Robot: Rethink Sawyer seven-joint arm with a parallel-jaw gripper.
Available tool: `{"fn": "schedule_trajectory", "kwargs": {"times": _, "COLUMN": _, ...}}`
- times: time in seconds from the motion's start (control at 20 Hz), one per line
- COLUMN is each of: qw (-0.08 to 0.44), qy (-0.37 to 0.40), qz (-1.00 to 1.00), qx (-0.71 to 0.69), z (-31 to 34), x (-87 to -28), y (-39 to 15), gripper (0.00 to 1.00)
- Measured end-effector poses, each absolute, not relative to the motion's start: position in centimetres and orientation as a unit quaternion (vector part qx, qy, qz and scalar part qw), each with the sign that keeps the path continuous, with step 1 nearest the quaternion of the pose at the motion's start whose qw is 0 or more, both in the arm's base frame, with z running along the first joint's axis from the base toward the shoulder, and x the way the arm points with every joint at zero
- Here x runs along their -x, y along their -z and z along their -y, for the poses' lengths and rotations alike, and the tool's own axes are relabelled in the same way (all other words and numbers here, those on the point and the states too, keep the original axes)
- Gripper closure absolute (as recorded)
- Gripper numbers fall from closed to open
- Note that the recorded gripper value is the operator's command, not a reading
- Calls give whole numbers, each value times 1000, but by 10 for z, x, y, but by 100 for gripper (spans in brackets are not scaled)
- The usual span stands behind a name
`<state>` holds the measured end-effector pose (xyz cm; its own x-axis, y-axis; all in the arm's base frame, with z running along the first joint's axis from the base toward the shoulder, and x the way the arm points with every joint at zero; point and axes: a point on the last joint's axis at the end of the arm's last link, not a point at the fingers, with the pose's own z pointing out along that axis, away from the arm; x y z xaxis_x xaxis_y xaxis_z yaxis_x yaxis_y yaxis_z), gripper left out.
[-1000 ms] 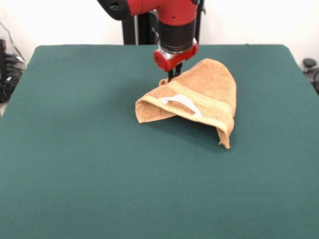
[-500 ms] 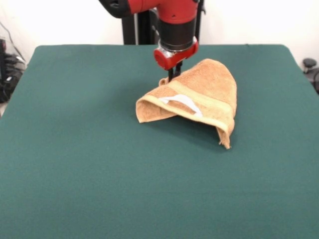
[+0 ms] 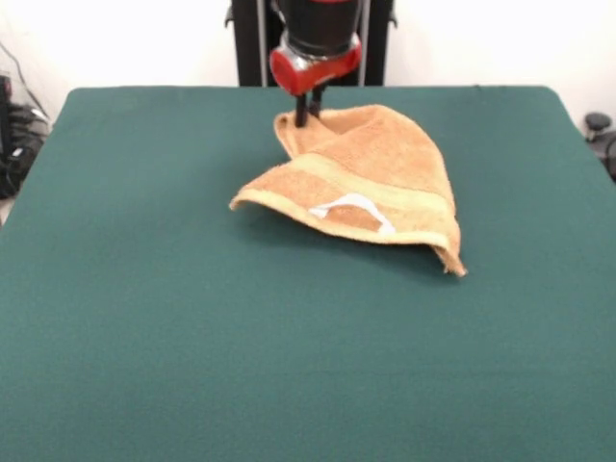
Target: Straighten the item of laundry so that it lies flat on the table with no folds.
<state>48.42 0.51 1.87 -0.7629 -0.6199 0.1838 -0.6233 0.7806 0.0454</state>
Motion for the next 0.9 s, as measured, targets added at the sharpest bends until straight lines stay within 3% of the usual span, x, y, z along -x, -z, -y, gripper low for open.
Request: {"fn": "schedule_trajectory", "kwargs": {"times": 0.9, "qw": 114, "qy": -58, "qz": 935, "qx": -332, "z": 11, "x": -491, "y": -56, "gripper": 100}}
